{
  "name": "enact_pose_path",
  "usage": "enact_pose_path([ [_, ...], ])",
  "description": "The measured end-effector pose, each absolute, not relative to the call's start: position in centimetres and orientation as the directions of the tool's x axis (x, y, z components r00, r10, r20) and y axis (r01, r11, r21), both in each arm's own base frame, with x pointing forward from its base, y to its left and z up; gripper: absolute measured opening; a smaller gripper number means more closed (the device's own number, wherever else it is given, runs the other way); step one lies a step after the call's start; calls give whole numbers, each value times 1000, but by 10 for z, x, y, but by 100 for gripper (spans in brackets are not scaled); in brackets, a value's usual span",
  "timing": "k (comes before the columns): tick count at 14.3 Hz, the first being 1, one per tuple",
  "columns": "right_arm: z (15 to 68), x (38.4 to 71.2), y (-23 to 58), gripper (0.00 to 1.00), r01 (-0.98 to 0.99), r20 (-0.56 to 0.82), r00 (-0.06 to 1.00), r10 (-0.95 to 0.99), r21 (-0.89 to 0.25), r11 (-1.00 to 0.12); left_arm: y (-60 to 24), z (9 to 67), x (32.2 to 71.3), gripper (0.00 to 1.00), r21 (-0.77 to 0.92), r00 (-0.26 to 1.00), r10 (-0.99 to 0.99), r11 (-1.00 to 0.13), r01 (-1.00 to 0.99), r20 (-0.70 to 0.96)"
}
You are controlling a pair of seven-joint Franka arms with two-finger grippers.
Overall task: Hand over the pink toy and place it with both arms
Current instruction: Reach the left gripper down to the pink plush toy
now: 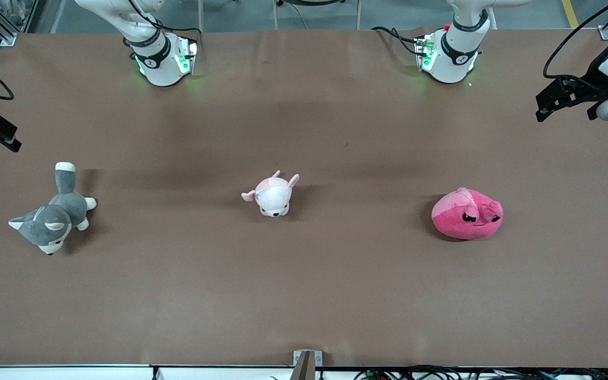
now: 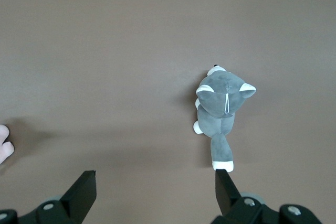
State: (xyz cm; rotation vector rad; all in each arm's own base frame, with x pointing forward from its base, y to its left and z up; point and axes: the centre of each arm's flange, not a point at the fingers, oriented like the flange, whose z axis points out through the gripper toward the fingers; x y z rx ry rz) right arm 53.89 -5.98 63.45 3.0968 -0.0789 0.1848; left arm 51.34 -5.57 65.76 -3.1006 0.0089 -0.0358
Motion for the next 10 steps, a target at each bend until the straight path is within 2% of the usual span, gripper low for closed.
enact_pose_path([
  [6, 635, 539, -60, 100, -53, 120, 992, -48, 35, -998, -57, 649, 525, 100, -40, 999, -44, -998, -44, 9],
  [10, 637, 539, -61, 100, -55, 128, 991, -50, 35, -998, -54, 587, 563, 100, -35, 996, -41, -998, -44, -74],
])
